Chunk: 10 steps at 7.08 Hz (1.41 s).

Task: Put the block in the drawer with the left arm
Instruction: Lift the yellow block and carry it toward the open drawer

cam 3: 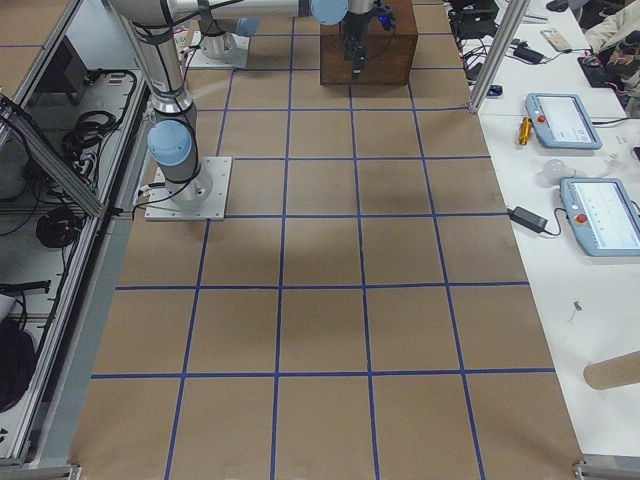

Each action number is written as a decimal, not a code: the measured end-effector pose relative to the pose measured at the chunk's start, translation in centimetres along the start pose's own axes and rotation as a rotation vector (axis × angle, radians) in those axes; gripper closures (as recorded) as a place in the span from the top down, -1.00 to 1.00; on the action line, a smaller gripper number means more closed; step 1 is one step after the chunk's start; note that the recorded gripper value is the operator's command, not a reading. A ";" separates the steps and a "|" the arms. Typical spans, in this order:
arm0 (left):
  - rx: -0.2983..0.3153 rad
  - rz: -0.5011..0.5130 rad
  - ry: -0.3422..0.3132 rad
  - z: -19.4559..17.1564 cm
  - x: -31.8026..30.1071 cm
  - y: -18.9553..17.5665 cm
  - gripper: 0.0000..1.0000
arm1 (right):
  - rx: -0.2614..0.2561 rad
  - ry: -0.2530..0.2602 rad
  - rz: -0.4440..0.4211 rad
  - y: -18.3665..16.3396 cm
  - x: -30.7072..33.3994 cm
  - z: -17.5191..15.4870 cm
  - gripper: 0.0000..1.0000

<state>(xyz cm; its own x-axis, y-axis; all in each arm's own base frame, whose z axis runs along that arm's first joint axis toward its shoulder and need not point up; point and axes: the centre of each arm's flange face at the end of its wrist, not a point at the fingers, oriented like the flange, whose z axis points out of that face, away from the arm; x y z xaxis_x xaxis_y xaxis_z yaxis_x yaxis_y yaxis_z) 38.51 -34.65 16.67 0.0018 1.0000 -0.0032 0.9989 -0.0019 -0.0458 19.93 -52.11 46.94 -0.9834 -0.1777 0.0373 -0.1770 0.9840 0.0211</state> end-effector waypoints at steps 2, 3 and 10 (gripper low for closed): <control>-0.020 -0.053 -0.021 -1.8 -0.1 0.1 -1.00 | 0.000 0.000 -0.001 0.0 0.0 0.0 1.00; -0.026 -0.078 -0.035 -3.2 -0.3 0.0 -1.00 | 0.000 0.000 -0.001 0.0 0.0 0.0 1.00; -0.029 -0.082 -0.034 -21.0 -12.5 -5.1 -1.00 | 0.000 0.000 -0.001 0.0 0.0 0.0 1.00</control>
<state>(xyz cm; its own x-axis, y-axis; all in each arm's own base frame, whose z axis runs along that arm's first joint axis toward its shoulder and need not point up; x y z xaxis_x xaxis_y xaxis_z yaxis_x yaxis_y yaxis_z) 34.35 -47.11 37.91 -0.0810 0.9961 -0.0341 0.9966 0.0804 -0.0188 19.93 -52.11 46.94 -0.9832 -0.1787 0.0373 -0.1780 0.9838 0.0211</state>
